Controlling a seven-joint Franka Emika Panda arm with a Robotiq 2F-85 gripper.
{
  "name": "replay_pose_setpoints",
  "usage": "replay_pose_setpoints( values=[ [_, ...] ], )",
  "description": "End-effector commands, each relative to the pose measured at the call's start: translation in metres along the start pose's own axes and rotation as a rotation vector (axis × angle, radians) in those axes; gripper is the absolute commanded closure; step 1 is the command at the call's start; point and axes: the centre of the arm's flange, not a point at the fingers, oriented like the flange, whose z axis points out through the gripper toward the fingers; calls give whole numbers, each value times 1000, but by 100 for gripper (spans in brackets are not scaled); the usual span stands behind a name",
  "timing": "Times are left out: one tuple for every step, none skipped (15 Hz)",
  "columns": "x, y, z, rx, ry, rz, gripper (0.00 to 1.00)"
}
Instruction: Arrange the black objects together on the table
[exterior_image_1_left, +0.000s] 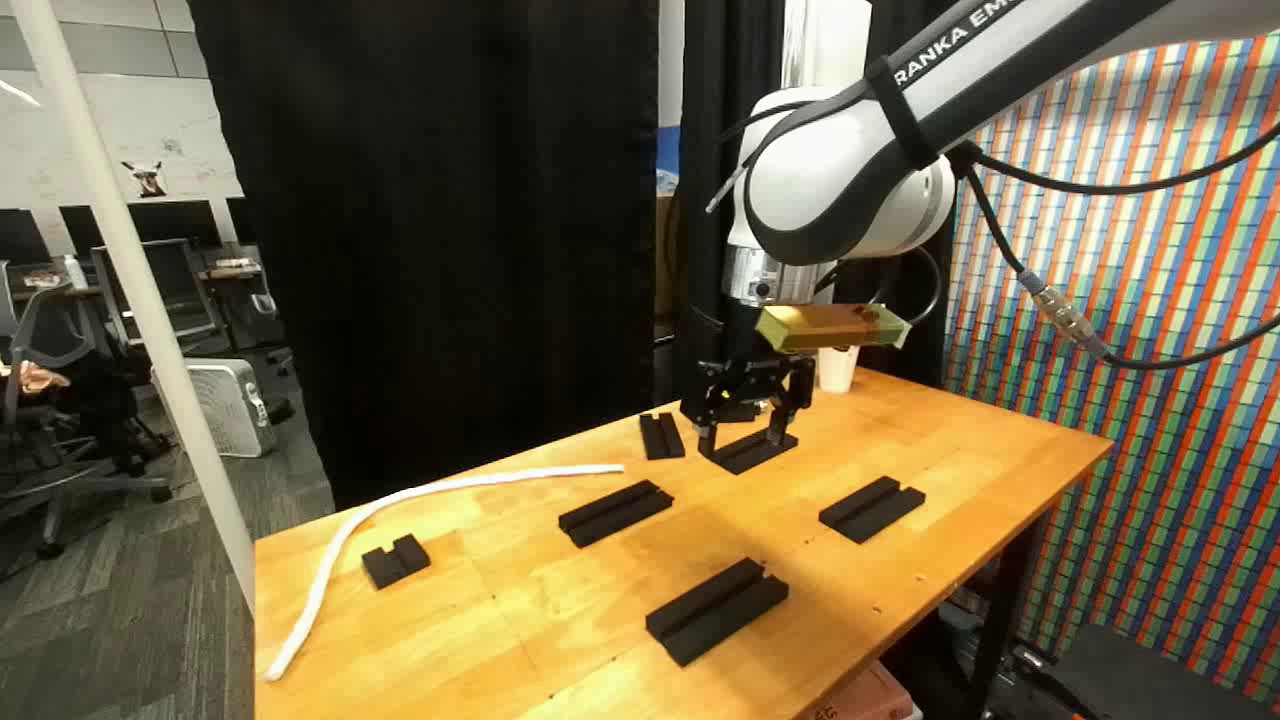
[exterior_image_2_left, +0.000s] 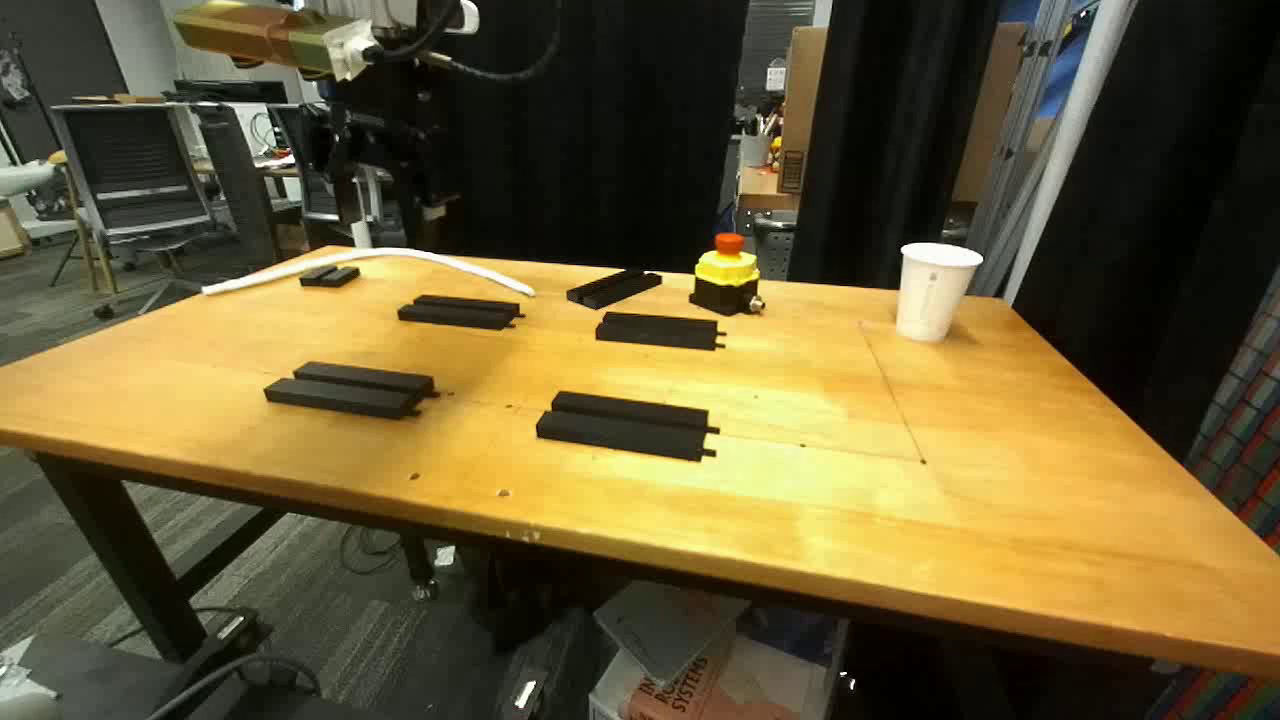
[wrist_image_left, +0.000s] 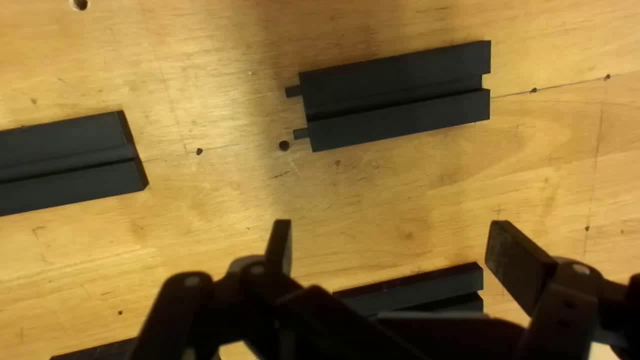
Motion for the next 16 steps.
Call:
replay_pose_setpoints(
  values=[
    [1, -1, -2, 2, 5, -1, 0],
    [2, -1, -5, 4, 11, -1, 0],
    [3, -2, -7, 5, 15, -2, 0],
    [3, -2, -8, 6, 16, -2, 0],
    [3, -2, -8, 6, 16, -2, 0],
    [3, -2, -8, 6, 16, -2, 0],
    [5, -2, -7, 6, 15, -3, 0],
    [10, -1, -6, 13, 18, 17, 0],
    [14, 0, -6, 16, 15, 44, 0],
    [23, 0, -6, 21, 11, 91, 0],
    [33, -3, -7, 39, 28, 142, 0],
    [45, -7, -9, 49, 27, 205, 0],
    [56, -12, -10, 47, 17, 260, 0],
    [69, -16, -11, 48, 19, 312, 0],
    [79, -20, -11, 60, 22, 365, 0],
    [89, -26, -9, 72, 25, 417, 0]
  ],
)
